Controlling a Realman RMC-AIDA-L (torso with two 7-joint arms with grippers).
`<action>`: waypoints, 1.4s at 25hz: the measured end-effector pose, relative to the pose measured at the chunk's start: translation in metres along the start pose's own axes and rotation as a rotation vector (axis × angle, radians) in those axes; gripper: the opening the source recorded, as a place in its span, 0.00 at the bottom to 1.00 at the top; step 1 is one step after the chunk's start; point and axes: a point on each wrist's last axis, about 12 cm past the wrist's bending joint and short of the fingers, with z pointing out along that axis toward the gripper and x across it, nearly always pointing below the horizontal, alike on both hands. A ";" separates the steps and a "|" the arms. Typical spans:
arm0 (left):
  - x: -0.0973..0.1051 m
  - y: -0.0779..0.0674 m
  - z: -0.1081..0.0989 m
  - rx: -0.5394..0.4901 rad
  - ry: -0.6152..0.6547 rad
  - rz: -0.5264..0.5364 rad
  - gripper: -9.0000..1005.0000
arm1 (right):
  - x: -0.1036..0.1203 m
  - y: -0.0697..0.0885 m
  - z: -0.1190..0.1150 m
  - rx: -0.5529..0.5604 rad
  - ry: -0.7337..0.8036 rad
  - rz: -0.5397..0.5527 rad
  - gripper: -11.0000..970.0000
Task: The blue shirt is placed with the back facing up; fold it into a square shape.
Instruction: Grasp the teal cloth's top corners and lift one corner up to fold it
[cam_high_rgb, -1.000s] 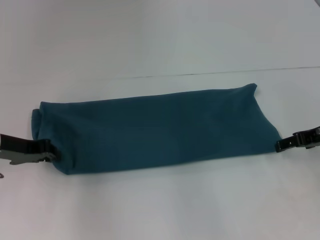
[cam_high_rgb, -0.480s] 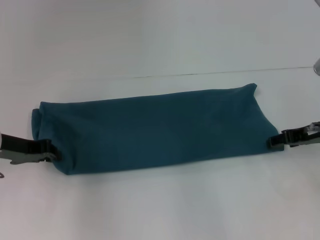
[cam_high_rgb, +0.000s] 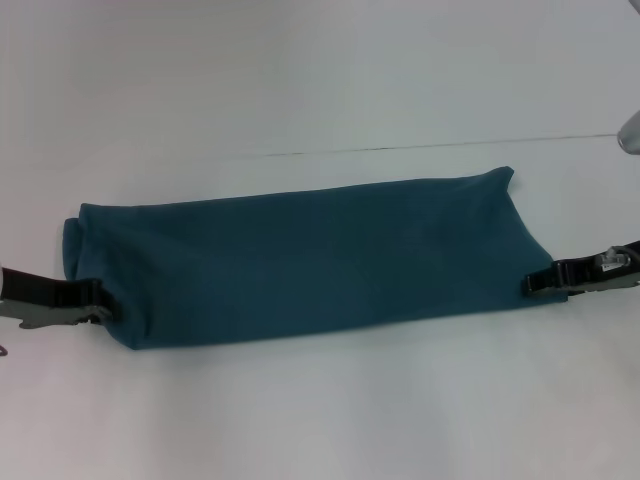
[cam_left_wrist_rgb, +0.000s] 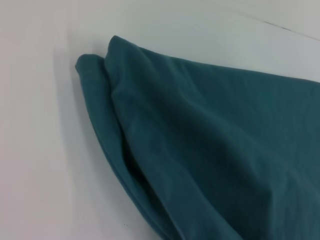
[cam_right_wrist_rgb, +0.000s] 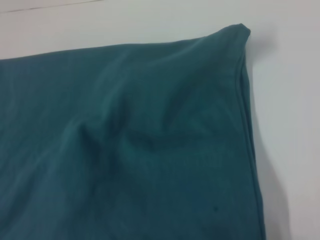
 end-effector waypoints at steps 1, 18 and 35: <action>0.000 0.000 0.000 0.000 0.000 0.000 0.12 | 0.000 0.000 0.000 0.000 0.000 0.000 0.68; -0.002 0.000 -0.001 0.000 -0.005 0.002 0.12 | 0.001 0.004 0.009 0.003 0.019 0.003 0.58; 0.001 0.002 -0.003 0.006 0.012 0.017 0.12 | -0.001 0.003 0.005 -0.049 0.019 -0.040 0.23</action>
